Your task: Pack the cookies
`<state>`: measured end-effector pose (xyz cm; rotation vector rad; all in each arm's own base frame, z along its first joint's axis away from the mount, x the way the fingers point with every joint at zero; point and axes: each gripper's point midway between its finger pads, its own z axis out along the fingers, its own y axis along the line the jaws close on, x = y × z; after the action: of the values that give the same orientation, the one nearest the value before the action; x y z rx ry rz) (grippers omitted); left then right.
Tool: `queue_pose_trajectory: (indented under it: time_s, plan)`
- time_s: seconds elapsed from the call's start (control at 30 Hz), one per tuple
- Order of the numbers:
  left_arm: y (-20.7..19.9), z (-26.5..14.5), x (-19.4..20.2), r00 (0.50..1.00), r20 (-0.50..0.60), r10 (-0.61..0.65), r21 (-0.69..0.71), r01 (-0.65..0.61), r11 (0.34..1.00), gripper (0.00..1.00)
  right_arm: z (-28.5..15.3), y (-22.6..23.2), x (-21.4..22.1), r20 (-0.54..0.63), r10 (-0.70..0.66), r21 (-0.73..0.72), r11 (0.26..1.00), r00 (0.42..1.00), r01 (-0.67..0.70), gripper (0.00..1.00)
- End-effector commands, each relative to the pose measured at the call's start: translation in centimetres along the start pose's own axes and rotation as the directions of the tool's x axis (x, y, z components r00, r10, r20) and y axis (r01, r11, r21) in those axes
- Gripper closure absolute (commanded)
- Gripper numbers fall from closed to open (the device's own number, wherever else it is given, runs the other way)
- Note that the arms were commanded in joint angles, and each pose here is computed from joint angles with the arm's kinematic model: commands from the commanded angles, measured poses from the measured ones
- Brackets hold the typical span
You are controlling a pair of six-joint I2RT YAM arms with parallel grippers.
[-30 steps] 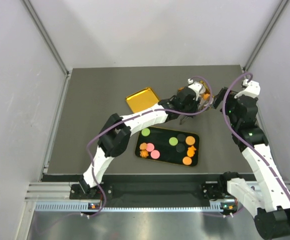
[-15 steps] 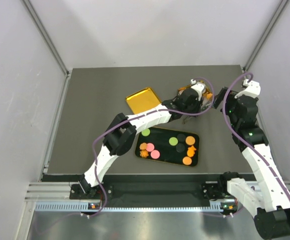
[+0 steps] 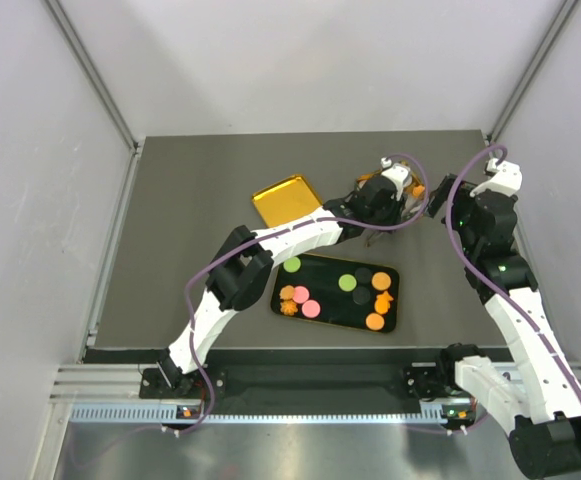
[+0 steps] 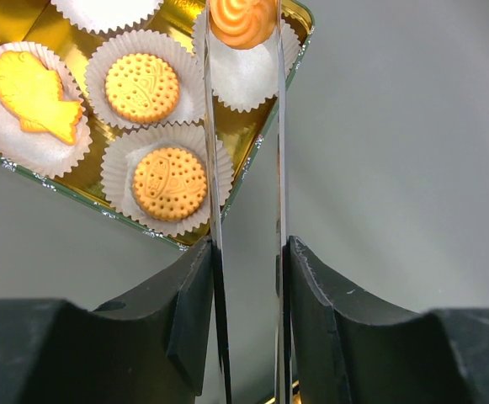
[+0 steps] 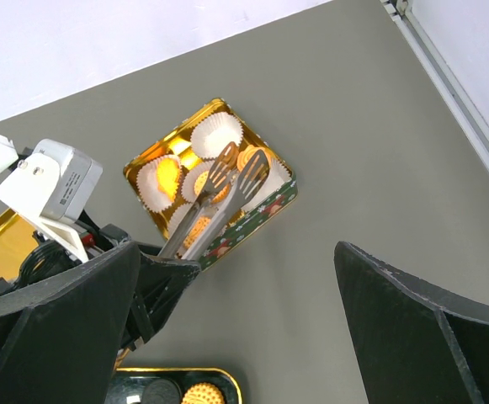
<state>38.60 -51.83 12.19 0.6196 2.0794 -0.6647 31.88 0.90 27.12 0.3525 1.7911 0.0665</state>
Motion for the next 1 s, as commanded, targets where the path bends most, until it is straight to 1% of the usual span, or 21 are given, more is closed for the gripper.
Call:
queue_pose_trajectory:
  time_s: [0.0, 0.5, 0.63, 0.7, 0.97]
  plan:
    - [-0.62, -0.66, -3.22, 0.996, 0.094, -0.002, 0.020, 0.000, 1.000, 0.57, 0.04, -0.21, -0.78, 0.026, 0.011, 0.004, 1.000, 1.000, -0.011, 0.00]
    - [-0.06, -0.39, -2.58, 0.997, 0.076, -0.006, 0.010, 0.005, 1.000, 0.56, 0.12, -0.12, -0.75, 0.024, 0.008, 0.002, 1.000, 1.000, -0.008, 0.00]
    - [-0.09, -0.34, -2.49, 0.997, 0.074, -0.006, 0.013, 0.005, 1.000, 0.54, 0.10, -0.13, -0.79, 0.025, 0.009, 0.001, 1.000, 1.000, -0.009, 0.00]
    - [-0.09, -0.34, -2.52, 0.997, 0.075, -0.004, 0.013, 0.003, 1.000, 0.51, 0.05, -0.13, -0.79, 0.024, 0.008, 0.000, 1.000, 1.000, -0.008, 0.00]
    - [-0.08, -0.35, -2.60, 0.997, 0.076, -0.002, 0.017, 0.001, 1.000, 0.50, 0.11, -0.16, -0.72, 0.024, 0.007, 0.002, 1.000, 1.000, -0.007, 0.00]
